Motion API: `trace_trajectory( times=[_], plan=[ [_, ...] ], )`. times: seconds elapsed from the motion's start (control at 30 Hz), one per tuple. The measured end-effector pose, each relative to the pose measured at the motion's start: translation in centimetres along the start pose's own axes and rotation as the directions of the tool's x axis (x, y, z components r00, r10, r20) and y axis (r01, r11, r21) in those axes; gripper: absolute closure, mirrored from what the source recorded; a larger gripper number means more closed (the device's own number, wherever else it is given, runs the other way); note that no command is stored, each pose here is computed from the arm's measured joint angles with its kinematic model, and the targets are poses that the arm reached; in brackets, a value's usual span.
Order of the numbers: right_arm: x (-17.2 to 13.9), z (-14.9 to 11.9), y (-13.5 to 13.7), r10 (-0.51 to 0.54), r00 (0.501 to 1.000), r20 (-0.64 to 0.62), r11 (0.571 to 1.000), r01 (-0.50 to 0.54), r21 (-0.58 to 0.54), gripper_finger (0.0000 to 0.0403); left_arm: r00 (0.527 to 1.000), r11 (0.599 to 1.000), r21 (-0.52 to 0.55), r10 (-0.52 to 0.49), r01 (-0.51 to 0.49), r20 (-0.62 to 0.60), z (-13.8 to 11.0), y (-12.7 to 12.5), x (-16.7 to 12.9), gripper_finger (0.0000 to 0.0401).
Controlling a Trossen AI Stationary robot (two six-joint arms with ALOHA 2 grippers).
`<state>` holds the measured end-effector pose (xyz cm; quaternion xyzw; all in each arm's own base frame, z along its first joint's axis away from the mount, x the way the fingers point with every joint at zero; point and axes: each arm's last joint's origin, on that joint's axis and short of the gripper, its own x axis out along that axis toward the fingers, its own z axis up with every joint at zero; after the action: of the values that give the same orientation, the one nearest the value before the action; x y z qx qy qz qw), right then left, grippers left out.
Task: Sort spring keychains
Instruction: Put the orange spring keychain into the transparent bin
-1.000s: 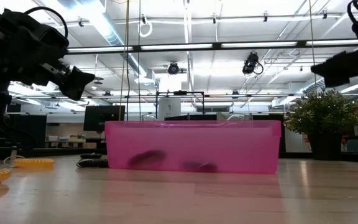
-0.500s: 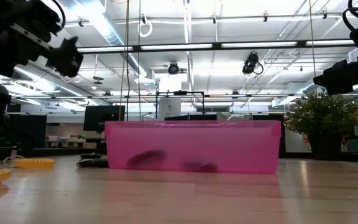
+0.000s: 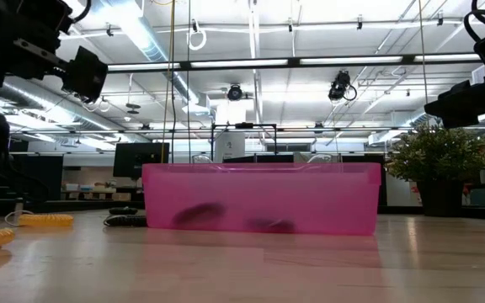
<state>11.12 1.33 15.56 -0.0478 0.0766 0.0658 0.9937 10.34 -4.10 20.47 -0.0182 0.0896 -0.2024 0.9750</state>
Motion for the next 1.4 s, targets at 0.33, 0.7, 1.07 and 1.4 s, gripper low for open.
trace_trajectory(
  times=[0.33, 0.7, 1.07, 1.4],
  plan=[
    [0.0, 0.0, 0.0, 0.0, 1.0, 0.001, 1.0, 0.0, 0.0, 0.0237, 0.851, 0.965, -0.017, 0.222, -0.262, -0.477, 0.4, -0.9, 2.1, 0.0065],
    [0.0, 0.0, 0.0, 0.0, 1.0, 0.001, 1.0, 0.0, 0.0, 0.0237, 0.653, 0.934, 0.097, 0.312, -0.343, -0.69, -1.3, -1.2, 6.4, 0.0065],
    [0.0, 0.0, 0.0, 0.0, 1.0, 0.001, 1.0, 0.0, 0.0, 0.0237, 0.481, 0.888, 0.053, 0.297, -0.457, -0.825, -3.8, -0.6, 8.5, 0.0073],
    [0.0, 0.0, 0.0, 0.0, 1.0, 0.001, 1.0, 0.0, 0.0, 0.0237, 0.348, 0.859, -0.016, 0.191, -0.512, -0.918, -6.5, 0.3, 10.0, 0.0099]
  ],
)
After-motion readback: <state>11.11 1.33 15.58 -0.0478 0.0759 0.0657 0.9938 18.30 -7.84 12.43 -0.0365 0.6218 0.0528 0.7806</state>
